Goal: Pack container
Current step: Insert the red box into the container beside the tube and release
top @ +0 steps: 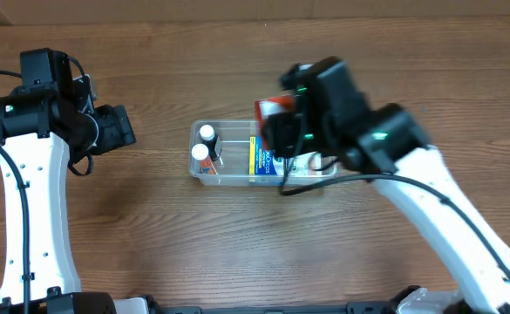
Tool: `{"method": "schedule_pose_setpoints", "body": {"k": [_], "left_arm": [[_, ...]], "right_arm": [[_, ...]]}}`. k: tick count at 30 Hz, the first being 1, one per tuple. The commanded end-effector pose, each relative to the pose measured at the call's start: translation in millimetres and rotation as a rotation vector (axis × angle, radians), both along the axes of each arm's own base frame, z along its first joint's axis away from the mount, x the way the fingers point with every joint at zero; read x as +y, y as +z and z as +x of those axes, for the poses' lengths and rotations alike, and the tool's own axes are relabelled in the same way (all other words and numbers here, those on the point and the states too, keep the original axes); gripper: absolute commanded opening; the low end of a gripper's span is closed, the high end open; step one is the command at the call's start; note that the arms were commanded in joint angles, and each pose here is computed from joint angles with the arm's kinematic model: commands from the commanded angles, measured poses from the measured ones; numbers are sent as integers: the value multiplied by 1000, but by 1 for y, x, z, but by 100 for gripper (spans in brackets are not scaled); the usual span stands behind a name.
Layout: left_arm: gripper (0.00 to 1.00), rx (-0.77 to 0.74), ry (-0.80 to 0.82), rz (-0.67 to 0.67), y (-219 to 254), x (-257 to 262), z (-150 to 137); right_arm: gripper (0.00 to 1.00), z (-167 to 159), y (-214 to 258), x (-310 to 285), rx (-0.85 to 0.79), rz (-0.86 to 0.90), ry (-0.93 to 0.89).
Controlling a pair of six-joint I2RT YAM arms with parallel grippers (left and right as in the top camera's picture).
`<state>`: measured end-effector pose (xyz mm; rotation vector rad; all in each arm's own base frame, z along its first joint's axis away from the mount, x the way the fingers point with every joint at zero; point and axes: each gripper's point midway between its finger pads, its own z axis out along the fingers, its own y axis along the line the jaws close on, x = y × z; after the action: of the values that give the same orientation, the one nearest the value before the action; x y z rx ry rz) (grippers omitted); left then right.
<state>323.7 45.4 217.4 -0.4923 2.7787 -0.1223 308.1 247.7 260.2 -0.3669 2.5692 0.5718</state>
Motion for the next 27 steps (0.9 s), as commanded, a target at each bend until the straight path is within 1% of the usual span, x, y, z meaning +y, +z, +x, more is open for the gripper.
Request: {"method": "schedule_pose_setpoints", "body": {"k": [1,5,10,13,15,19,22,27], "left_arm": [[84,-10,-17,-2,2,0,0],[83,-11,-17,-2,2,0,0],[83,-7,-17,-2,2,-1,-1],[83,-7,-17,-2,2,-1,-1],[83,-7,-17,-2,2,-1,-1],[84,-7,-17,-2,2,0,-1],[84,-7,-17,-2,2,0,-1],[84,-7,-17,-2,2,-1,-1]], "right_arm": [[62,4,-27,40,69,18,-14],[60,16,-78,75,159,15,-60],[60,33,-107,77,167,-27,-147],[61,34,-120,77,183,-49,-152],[62,34,-142,78,229,-78,-171],[64,29,-179,83,310,-109,-153],[67,30,-191,84,322,-122,-155],[68,30,-196,85,328,-126,-155]]}}
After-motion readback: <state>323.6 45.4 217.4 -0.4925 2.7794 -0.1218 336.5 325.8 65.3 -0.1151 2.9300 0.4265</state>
